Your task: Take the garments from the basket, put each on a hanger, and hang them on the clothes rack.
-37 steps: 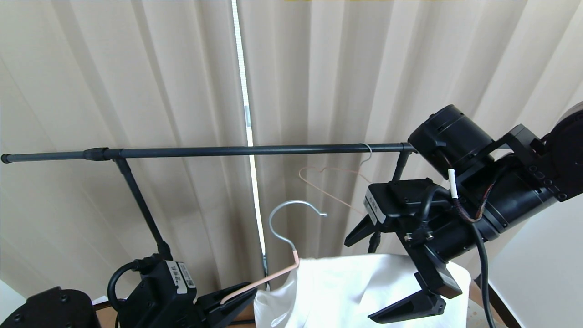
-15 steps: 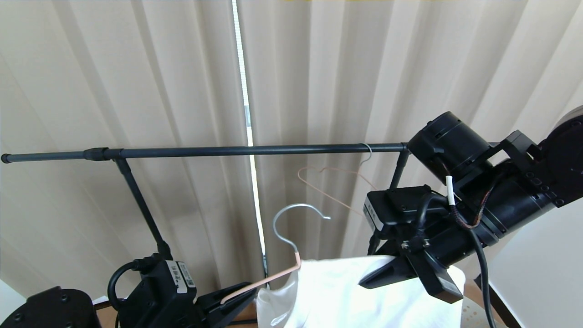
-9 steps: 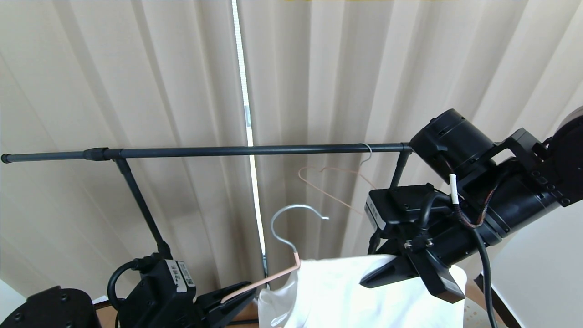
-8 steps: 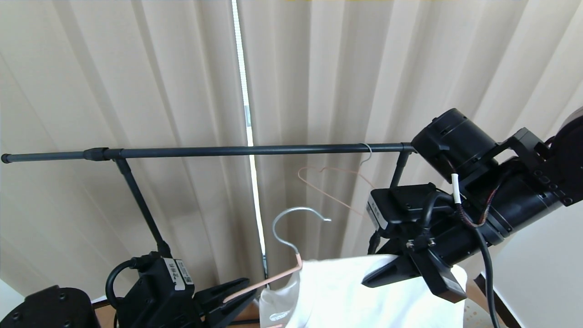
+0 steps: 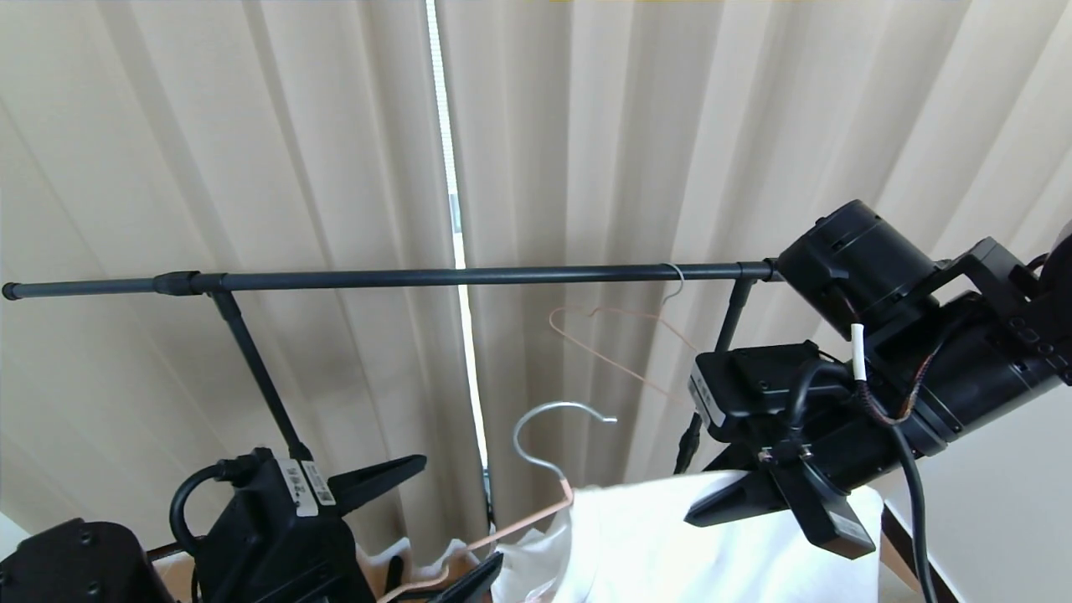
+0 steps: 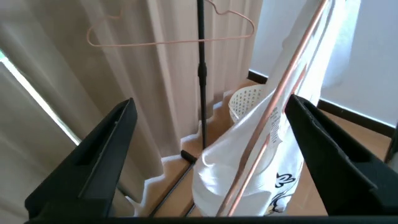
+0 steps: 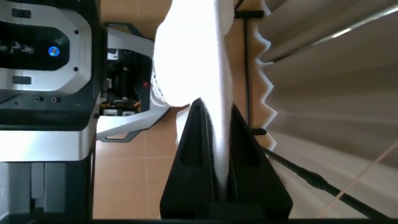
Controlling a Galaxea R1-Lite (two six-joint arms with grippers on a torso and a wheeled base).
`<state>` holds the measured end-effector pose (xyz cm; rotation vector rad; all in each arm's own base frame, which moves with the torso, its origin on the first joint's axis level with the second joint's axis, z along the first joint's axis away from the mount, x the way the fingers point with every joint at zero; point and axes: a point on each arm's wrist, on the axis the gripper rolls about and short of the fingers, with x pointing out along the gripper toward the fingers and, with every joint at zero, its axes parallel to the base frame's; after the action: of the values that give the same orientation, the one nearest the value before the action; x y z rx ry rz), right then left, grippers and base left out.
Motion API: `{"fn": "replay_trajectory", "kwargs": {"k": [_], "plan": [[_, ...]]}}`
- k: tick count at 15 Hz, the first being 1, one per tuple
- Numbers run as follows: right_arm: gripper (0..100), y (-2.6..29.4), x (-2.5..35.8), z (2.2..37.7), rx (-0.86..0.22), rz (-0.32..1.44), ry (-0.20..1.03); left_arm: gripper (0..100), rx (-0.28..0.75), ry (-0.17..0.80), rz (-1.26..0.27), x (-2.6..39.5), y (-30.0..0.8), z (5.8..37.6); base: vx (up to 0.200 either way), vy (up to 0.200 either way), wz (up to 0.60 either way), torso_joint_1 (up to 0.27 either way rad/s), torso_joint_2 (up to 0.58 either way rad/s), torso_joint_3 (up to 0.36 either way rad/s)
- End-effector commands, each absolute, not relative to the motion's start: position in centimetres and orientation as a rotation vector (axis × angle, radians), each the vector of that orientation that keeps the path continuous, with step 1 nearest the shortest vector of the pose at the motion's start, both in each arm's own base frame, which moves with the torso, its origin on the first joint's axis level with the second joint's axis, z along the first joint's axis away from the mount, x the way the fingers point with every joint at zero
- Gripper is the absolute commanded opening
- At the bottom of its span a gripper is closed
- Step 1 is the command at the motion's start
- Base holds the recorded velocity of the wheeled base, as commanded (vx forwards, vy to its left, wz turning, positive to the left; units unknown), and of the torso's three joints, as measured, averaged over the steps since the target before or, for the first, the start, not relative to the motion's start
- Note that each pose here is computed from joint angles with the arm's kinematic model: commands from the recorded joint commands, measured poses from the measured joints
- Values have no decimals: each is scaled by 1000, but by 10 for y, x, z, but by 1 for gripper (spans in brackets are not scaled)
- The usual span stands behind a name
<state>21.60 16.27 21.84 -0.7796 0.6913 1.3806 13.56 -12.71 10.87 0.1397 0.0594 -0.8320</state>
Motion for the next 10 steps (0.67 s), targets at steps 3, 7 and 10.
{"fn": "replay_trajectory", "kwargs": {"k": [3, 7, 10], "plan": [[0, 146, 220, 220, -829, 1202, 647, 100, -53, 97, -824, 142, -119, 113, 0, 0, 0, 0, 0, 0], [0, 136, 210, 208, -889, 1018, 596, 100, -71, 179, -805, 151, -120, 100, 0, 0, 0, 0, 0, 0], [0, 120, 197, 191, -891, 881, 454, 100, -44, 268, -831, 153, -130, 83, 0, 0, 0, 0, 0, 0]]}}
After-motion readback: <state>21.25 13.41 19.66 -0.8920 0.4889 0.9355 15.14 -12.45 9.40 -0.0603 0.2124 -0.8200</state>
